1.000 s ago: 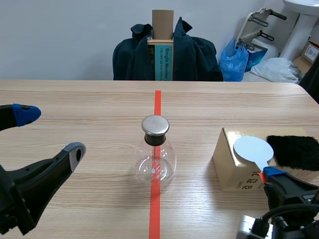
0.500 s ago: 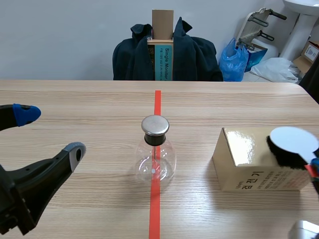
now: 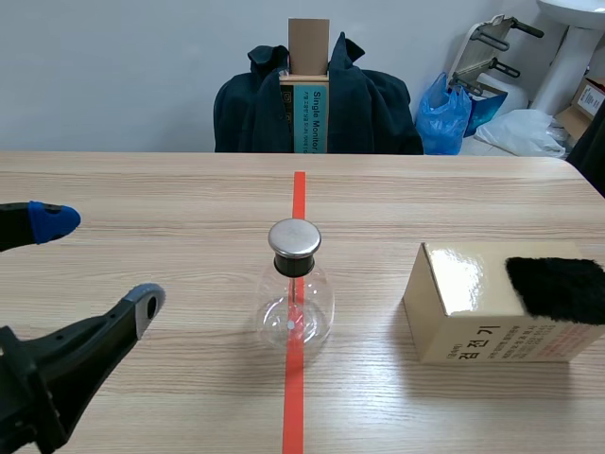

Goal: Do the electroscope experiment.
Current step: 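Pick up the white charging plate, then bring the plate to the electroscope and point at the metal foil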

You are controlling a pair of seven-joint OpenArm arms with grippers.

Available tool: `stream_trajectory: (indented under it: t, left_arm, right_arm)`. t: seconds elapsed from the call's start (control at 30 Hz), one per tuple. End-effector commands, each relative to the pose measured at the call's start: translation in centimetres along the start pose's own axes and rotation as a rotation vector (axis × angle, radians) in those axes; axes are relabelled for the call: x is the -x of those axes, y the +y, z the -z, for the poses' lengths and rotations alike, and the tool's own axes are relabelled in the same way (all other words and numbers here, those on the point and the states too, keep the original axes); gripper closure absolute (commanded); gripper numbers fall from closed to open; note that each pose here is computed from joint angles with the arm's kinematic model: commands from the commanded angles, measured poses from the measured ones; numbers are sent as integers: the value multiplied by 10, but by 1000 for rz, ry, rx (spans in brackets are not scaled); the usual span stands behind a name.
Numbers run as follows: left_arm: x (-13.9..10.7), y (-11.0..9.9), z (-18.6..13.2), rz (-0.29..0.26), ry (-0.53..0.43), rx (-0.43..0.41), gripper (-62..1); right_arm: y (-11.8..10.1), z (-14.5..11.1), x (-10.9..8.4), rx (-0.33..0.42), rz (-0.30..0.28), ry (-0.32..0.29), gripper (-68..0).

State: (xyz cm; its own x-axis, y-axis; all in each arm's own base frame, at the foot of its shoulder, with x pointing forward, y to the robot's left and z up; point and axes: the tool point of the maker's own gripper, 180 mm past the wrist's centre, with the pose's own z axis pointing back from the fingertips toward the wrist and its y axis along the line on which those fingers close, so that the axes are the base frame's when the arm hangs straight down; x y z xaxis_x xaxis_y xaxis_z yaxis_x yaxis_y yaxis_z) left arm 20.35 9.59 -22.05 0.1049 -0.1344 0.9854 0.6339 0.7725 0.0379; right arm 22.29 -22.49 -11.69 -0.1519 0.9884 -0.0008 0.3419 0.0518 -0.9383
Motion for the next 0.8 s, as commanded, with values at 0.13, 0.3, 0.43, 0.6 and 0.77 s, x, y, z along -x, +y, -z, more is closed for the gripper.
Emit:
stream_trajectory:
  t: [0.13, 0.3, 0.43, 0.6, 0.77]
  left_arm:
    - [19, 1, 3, 57, 115, 25, -307]
    - [40, 10, 4, 93, 185, 106, -24]
    - [55, 22, 11, 73, 180, 136, -27]
    - [79, 31, 28, 13, 152, 164, -27]
    - [104, 23, 50, -29, 142, 218, -27]
  right_arm:
    - [-29, 14, -4, 154, -10, -38, -9]
    - [-44, 23, -5, 231, 17, -54, -9]
    - [-53, 28, -8, 279, 29, -79, -9]
    - [-59, 30, -18, 314, 48, -134, -9]
    - [-58, 35, -31, 338, 96, -169, -8]
